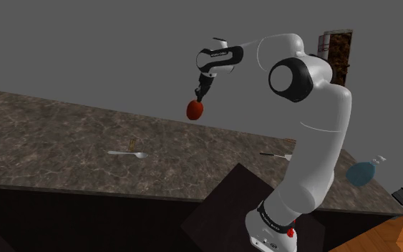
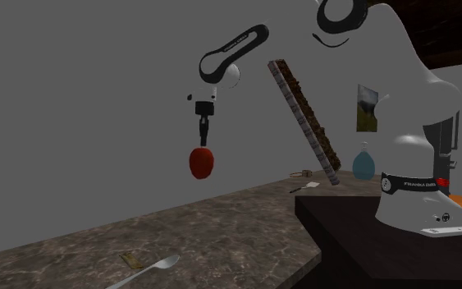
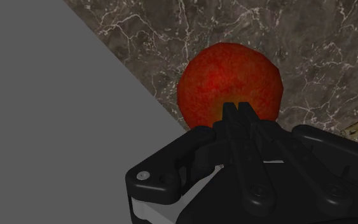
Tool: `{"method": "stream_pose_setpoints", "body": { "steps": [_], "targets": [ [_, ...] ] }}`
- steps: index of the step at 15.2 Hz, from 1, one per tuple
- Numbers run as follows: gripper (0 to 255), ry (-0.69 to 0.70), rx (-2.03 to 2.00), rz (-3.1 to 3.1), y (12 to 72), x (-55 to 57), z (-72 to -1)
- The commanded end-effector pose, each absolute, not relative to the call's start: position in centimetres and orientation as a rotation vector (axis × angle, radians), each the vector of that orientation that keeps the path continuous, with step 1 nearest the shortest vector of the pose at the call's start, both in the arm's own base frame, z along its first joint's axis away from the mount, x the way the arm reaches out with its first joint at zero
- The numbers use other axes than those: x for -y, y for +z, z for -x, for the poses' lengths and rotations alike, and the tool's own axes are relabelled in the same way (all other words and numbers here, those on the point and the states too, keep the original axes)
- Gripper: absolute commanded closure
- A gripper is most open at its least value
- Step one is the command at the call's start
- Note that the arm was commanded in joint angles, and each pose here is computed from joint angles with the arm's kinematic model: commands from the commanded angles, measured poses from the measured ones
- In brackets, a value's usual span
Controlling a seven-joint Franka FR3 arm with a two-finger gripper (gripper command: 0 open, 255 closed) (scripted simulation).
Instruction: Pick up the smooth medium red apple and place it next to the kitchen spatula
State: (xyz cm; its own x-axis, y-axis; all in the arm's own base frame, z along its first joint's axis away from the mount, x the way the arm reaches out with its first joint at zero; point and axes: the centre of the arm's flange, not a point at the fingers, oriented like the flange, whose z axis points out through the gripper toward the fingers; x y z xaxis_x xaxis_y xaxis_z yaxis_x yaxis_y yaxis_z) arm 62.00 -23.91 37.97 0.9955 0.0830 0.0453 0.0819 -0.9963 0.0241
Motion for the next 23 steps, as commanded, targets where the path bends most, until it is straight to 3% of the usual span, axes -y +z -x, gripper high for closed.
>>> {"method": "stream_pose_setpoints", "body": {
  "steps": [1,11,23],
  "targets": [
    [255,0.072,-0.129,-3.116,38.9,23.9,-62.0],
    [255,0.072,-0.129,-3.116,43.8,23.9,-62.0],
    [255,0.072,-0.129,-3.116,43.9,30.5,-47.6]
  ]
}}
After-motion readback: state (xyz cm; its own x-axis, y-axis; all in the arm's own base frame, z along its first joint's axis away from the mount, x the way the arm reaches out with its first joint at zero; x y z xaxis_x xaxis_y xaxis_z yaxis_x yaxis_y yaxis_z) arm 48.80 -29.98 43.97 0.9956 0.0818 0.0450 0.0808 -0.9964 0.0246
